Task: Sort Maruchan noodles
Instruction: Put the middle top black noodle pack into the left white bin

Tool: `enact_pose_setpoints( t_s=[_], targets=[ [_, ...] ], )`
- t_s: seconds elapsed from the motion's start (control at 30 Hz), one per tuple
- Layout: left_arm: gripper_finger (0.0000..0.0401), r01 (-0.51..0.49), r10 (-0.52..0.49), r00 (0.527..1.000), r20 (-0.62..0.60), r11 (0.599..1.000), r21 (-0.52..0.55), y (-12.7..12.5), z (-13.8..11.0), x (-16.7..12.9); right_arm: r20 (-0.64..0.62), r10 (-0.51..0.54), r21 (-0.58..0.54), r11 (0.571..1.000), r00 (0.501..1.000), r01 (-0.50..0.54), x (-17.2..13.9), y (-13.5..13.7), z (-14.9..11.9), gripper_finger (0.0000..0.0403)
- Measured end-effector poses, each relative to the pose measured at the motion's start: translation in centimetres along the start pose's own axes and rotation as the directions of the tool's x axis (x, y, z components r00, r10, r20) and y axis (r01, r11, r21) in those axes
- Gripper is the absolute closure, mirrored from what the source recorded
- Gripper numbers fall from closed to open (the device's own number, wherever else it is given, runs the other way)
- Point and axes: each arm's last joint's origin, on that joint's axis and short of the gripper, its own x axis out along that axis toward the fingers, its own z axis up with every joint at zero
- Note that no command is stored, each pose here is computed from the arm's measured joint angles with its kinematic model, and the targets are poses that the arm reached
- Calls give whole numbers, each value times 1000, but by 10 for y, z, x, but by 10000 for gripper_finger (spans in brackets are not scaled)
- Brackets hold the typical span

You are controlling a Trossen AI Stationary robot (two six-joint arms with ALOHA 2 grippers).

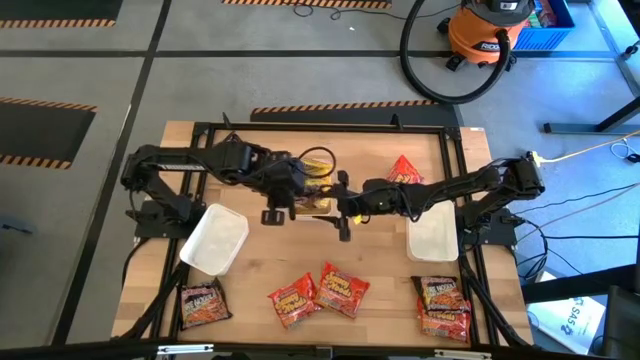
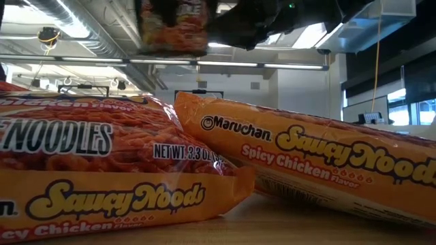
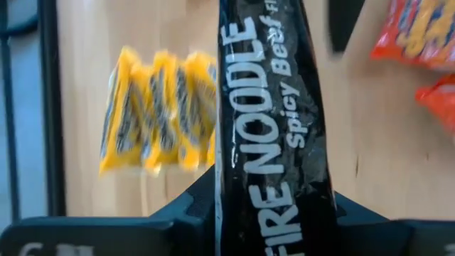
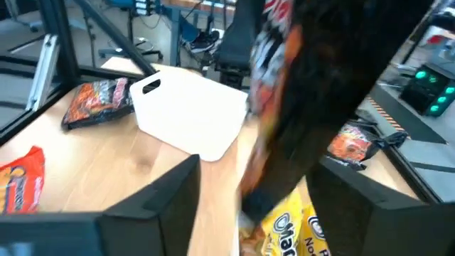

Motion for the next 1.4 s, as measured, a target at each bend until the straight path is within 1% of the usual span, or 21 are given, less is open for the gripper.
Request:
enact_pose_setpoints(
  t_s=[0.13,0.3,0.4,0.5,0.57,0.7,0.8,0.93,1.0,1.1,1.23,1.3,1.4],
  targets=[
    [293,-30,27,998,-62,998,-47,-1,-18,-19,-44,85,-20,996,995,-86,-1,3,-4,141],
    [294,-32,18,992,-127,994,-109,-6,-40,-41,-73,173,-8,985,982,-174,-2,6,-8,128],
    [294,-27,5,986,-164,991,-134,-13,-57,-50,-85,188,11,982,978,-188,-2,7,-9,128],
    [295,42,-67,985,-162,987,-155,-23,-72,-51,-89,187,16,982,978,-186,-2,7,-10,130],
    [295,55,-91,978,-189,981,-185,-28,-86,-49,-91,187,18,982,978,-186,-2,7,-10,131],
    [295,43,-111,958,-265,967,-252,-34,-112,-35,-92,186,17,983,978,-185,-2,7,-10,132],
    [295,50,-150,927,-345,958,-282,-39,-129,-19,-83,184,16,983,979,-183,-2,6,-9,132],
    [295,34,-159,878,-452,962,-271,-44,-145,6,-75,183,15,983,980,-182,-2,6,-8,132],
    [295,40,-157,868,-471,968,-248,-46,-150,18,-73,182,15,983,981,-182,-2,6,-8,132],
    [295,67,-165,873,-459,973,-222,-49,-150,32,-69,182,14,983,981,-181,-2,6,-8,132],
    [295,110,-191,897,-398,970,-219,-50,-145,41,-67,181,14,983,981,-181,-2,6,-8,132],
    [295,94,-174,904,-391,972,-216,-48,-145,42,-67,181,14,984,981,-180,-2,6,-8,132],
    [295,27,-110,911,-398,977,-209,-44,-147,49,-68,181,14,984,981,-180,-2,6,-8,132]
  ],
)
